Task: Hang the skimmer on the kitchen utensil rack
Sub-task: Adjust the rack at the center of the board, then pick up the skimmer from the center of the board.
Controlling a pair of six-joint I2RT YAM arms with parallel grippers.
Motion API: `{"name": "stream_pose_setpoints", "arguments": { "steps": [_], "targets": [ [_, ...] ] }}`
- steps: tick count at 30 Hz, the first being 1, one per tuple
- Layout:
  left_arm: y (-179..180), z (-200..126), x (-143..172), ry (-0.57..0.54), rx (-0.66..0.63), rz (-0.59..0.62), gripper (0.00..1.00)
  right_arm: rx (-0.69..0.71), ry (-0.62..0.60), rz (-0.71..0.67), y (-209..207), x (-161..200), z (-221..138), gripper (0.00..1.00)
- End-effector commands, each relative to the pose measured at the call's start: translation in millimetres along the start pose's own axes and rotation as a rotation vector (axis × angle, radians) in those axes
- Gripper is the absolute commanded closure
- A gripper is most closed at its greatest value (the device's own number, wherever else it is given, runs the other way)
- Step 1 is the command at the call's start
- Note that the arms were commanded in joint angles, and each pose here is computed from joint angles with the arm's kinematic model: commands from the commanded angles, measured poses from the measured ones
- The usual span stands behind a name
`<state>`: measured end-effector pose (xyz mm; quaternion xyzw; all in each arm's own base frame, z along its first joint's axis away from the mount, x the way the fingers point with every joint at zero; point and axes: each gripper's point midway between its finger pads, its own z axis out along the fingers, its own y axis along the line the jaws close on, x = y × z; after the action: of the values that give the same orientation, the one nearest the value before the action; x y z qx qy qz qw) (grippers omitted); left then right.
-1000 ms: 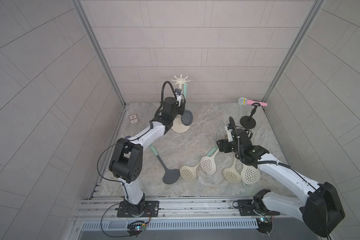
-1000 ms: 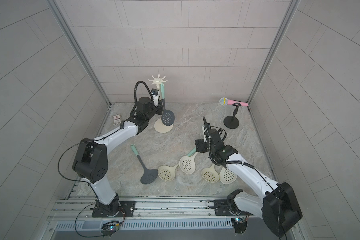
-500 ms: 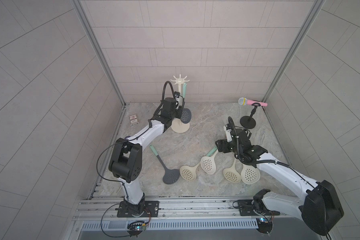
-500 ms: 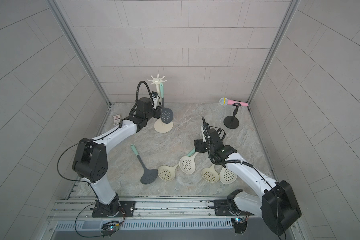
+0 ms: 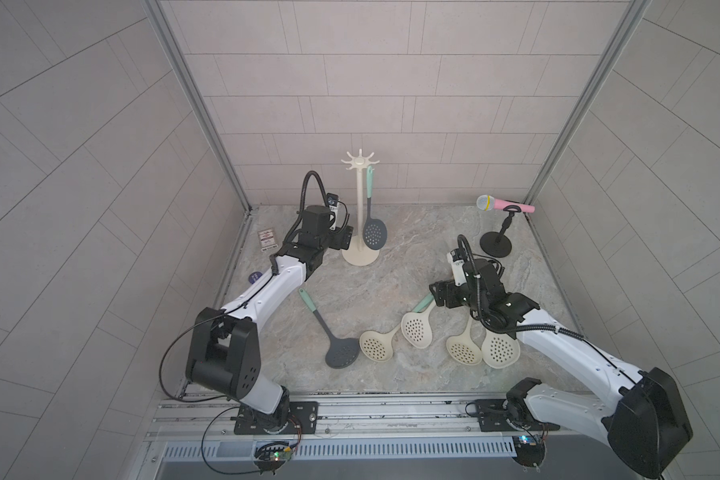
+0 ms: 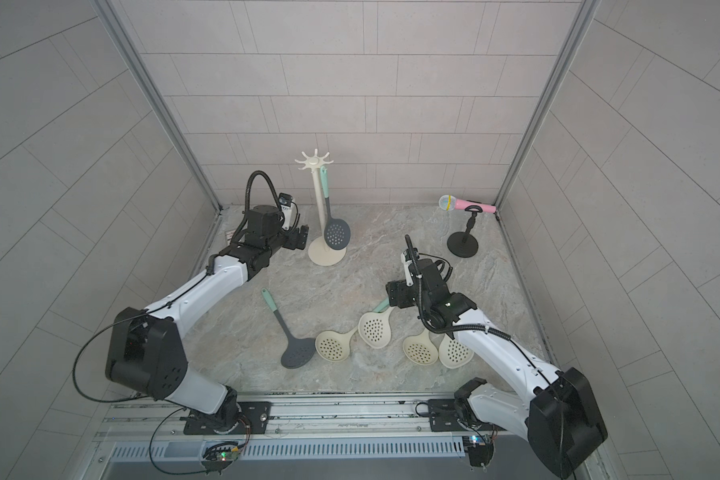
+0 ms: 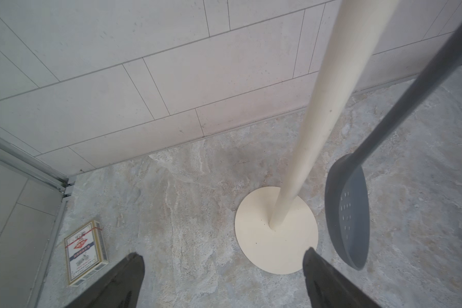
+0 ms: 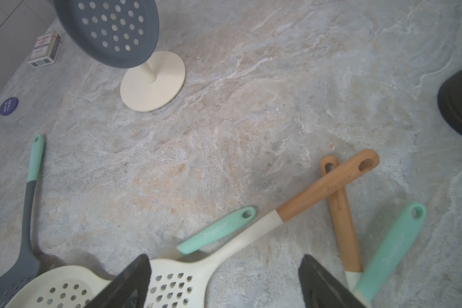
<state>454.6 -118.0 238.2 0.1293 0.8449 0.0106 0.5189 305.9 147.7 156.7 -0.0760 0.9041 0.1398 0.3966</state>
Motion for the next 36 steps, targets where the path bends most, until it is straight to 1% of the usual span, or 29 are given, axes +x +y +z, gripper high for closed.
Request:
{"name": "stream_pose_setpoints", "arguments": {
  "steps": [1, 4, 7, 10, 14, 18, 22, 25, 27, 29, 32, 36],
  "targets": [
    [10, -17, 14, 0.037, -0.044, 0.034, 0.00, -0.009, 0.008, -0.026, 2, 5, -8, 0.11],
    [22, -32, 29, 0.083, -0.089, 0.041, 0.00, -0.004, 0.037, -0.069, 9, 11, -10, 0.11],
    [43, -46, 54, 0.140, -0.092, 0.011, 0.00, -0.034, 0.062, -0.142, 37, 17, -7, 0.10],
    [78, -57, 81, 0.205, -0.099, -0.070, 0.00, -0.092, 0.113, -0.231, 82, 29, 3, 0.10],
    [125, -70, 116, 0.280, -0.087, -0.228, 0.00, -0.180, 0.206, -0.355, 154, 51, 23, 0.11],
    [162, -85, 148, 0.363, -0.164, -0.312, 0.00, -0.258, 0.294, -0.425, 213, 66, 41, 0.14],
    [190, -104, 166, 0.364, -0.192, -0.423, 0.00, -0.302, 0.371, -0.483, 260, 78, 64, 0.17],
    [210, -120, 177, 0.361, -0.218, -0.496, 0.00, -0.332, 0.401, -0.481, 281, 86, 80, 0.17],
    [215, -127, 183, 0.368, -0.207, -0.538, 0.00, -0.353, 0.421, -0.471, 292, 91, 88, 0.18],
    [211, -131, 191, 0.378, -0.168, -0.567, 0.00, -0.371, 0.444, -0.464, 301, 96, 97, 0.20],
    [201, -133, 200, 0.393, -0.127, -0.577, 0.00, -0.381, 0.455, -0.473, 312, 101, 106, 0.20],
    [195, -139, 204, 0.377, -0.117, -0.575, 0.00, -0.381, 0.478, -0.474, 319, 107, 119, 0.21]
  ]
}}
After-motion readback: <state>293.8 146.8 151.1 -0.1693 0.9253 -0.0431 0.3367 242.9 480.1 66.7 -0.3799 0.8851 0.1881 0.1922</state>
